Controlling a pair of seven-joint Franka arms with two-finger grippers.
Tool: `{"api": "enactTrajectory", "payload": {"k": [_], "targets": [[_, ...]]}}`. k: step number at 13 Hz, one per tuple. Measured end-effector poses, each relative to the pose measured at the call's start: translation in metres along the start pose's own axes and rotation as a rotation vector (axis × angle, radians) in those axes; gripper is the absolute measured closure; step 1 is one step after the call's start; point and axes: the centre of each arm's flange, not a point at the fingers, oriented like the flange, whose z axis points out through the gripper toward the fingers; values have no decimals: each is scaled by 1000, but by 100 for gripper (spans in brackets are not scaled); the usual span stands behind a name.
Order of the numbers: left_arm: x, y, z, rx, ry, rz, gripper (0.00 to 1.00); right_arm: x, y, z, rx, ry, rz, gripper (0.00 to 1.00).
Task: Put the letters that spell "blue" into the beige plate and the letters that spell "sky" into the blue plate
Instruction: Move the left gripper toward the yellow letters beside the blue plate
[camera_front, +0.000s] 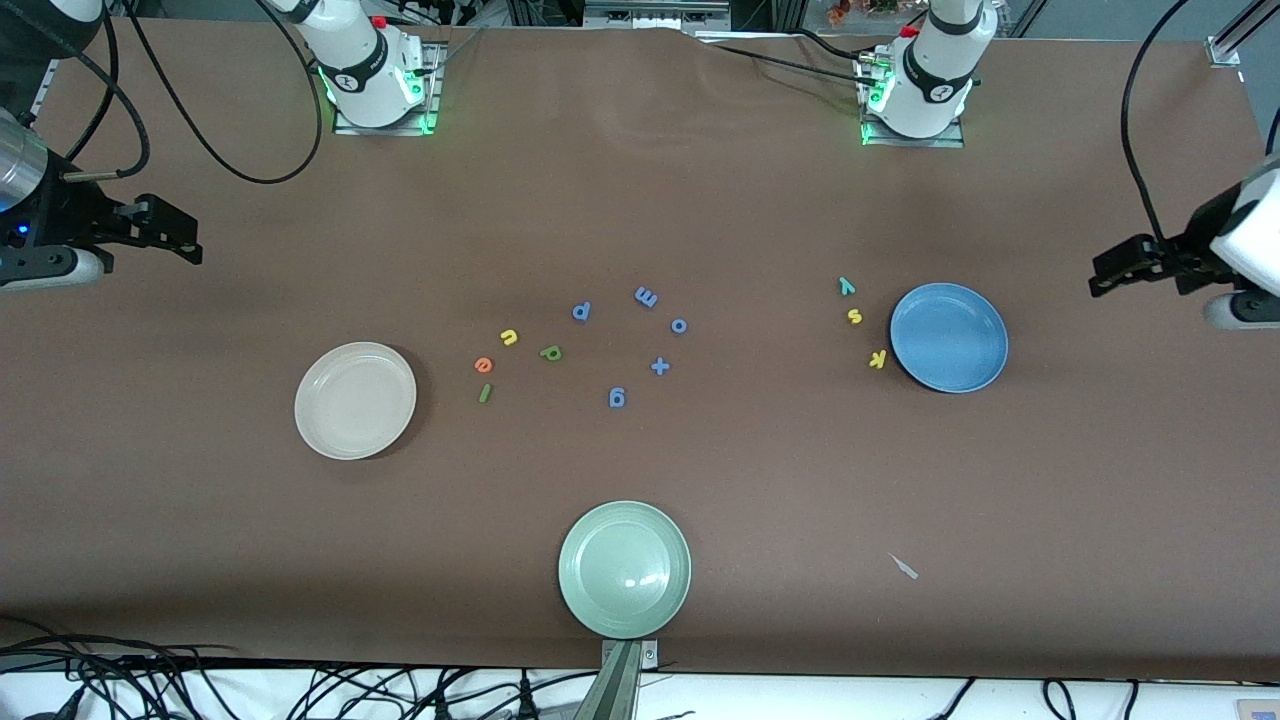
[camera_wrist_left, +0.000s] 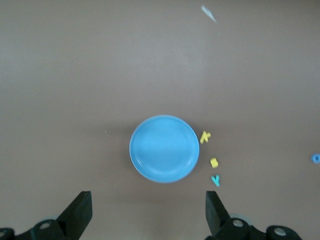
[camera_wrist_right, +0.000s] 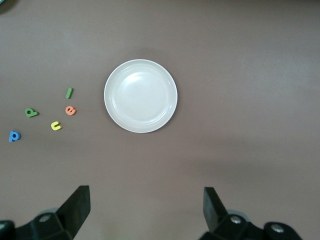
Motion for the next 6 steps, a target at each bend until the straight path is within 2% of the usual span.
{"api": "enactTrajectory", "payload": {"k": [3,6], "targets": [[-9,6,-13,-49,4,5,2,0,0,1,0,-1,0,0],[-13,11,-18,-53,6,12,0,0,-1,1,1,-2,-1,0]]}}
